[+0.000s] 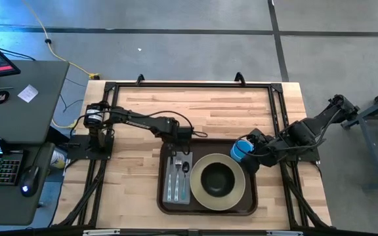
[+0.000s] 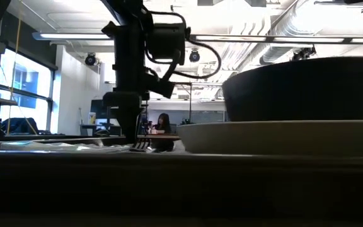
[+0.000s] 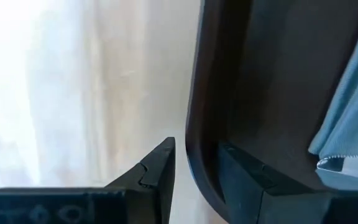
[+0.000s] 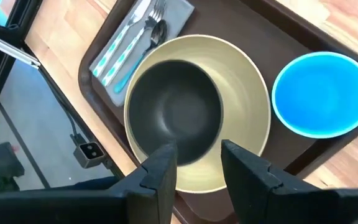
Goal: Set up tray
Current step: Move the brown tray to the center of the table
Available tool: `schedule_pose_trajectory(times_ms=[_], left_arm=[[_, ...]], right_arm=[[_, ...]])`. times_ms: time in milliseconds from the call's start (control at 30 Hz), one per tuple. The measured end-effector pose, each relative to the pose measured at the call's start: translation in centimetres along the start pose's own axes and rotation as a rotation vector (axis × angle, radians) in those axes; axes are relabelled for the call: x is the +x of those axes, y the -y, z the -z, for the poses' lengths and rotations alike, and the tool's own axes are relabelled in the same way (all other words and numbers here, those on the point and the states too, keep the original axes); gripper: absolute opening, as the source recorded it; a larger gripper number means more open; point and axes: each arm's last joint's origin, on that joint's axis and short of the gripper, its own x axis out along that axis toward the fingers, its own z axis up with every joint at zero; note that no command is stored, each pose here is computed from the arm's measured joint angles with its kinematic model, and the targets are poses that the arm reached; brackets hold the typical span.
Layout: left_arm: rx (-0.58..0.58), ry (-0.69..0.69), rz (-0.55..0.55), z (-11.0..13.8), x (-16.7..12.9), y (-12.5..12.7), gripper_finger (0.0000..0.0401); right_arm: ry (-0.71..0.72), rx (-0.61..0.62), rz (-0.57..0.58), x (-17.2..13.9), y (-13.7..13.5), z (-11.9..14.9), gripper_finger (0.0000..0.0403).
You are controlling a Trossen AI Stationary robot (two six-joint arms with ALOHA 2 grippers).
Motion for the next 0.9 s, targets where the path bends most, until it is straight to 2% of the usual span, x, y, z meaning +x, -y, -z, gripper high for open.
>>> schedule_pose_trajectory(times_ms=[167,500,733,900], left_arm=[[-0.056,-0.062,-0.012,0.5,0.6,-2.4,0.0149],[-0.179,-0.089,-0.022,1.0,1.5,-6.6,0.0145],[-0.213,-0.126,-0.021,1.6,1.8,-8.0,0.0145],[-0.205,-0.162,-0.022,1.9,1.8,-7.9,0.0145]], right_arm=[[0.000,-0.022,0.001,0.0,0.0,0.0,0.0117],[-0.017,-0.031,0.000,0.0,0.0,0.1,0.0117],[-0.031,-0.049,0.020,0.0,0.2,0.1,0.0117],[-0.040,-0.063,0.060,0.0,0.6,0.2,0.0117]])
